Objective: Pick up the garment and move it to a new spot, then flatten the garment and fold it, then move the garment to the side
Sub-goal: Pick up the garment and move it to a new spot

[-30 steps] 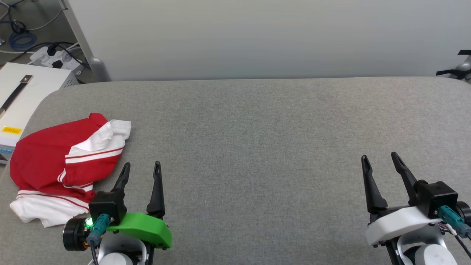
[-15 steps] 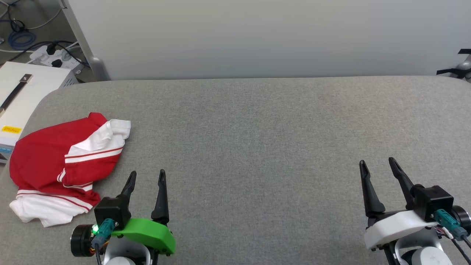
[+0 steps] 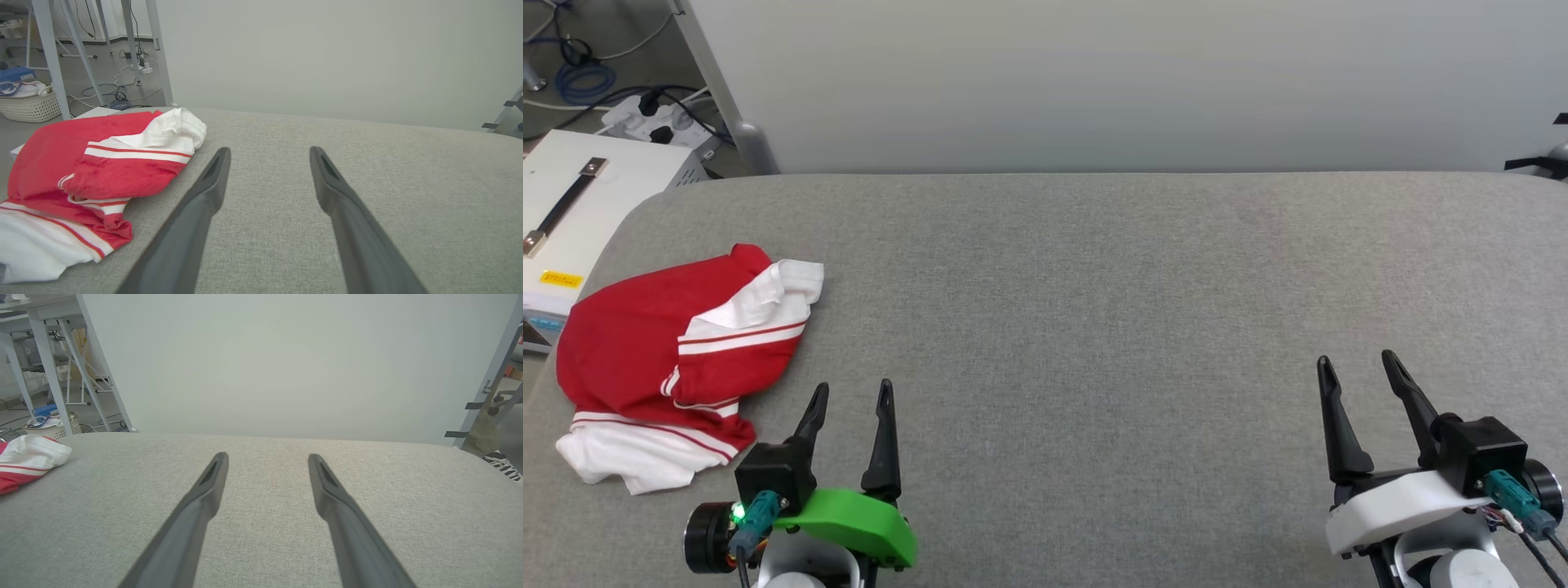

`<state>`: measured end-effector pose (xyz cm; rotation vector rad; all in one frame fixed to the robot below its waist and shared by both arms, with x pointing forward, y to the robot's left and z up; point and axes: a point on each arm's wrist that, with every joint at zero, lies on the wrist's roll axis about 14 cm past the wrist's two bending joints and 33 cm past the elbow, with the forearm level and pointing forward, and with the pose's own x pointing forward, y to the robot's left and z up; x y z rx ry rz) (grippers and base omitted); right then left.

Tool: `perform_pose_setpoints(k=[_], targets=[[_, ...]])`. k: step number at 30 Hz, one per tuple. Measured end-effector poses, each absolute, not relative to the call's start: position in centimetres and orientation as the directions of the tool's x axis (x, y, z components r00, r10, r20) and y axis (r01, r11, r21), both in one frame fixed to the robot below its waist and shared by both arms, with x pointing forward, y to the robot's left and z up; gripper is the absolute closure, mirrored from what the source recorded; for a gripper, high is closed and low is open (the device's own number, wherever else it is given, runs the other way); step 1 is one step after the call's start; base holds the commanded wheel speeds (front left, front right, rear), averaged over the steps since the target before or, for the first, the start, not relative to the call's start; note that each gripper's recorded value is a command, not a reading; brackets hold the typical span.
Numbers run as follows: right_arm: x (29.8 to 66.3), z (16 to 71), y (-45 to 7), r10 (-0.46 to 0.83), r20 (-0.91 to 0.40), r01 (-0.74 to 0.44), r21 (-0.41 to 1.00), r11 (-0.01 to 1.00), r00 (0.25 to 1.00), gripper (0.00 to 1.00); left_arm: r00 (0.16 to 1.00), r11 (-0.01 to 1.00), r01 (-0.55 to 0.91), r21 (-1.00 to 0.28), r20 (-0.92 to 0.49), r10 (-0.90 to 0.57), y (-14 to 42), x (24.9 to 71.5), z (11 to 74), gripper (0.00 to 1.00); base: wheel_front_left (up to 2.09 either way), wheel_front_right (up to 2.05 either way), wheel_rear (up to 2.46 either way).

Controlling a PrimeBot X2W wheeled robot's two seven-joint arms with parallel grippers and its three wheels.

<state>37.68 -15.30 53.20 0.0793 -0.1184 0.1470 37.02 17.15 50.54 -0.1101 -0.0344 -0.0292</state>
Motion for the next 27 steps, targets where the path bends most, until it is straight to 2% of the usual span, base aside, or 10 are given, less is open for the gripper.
perform_pose_setpoints(k=[11, 27], targets=[[38.7, 52.6, -10.9, 0.265, 0.119, -0.275, 0.078, 0.958, 0.957, 0.0, 0.995, 0.989, -0.084, -0.12, 0.045, 0.09, 20.6, 35.6, 50.5, 0.0, 0.0, 0.0, 0.0], [39.3, 51.4, -1.3, 0.515, 0.111, -0.525, 0.102, 0.845, 0.85, 0.0, 0.951, 0.946, -0.294, -0.14, 0.055, 0.304, 26.8, 30.8, 50.4, 0.0, 0.0, 0.0, 0.0]])
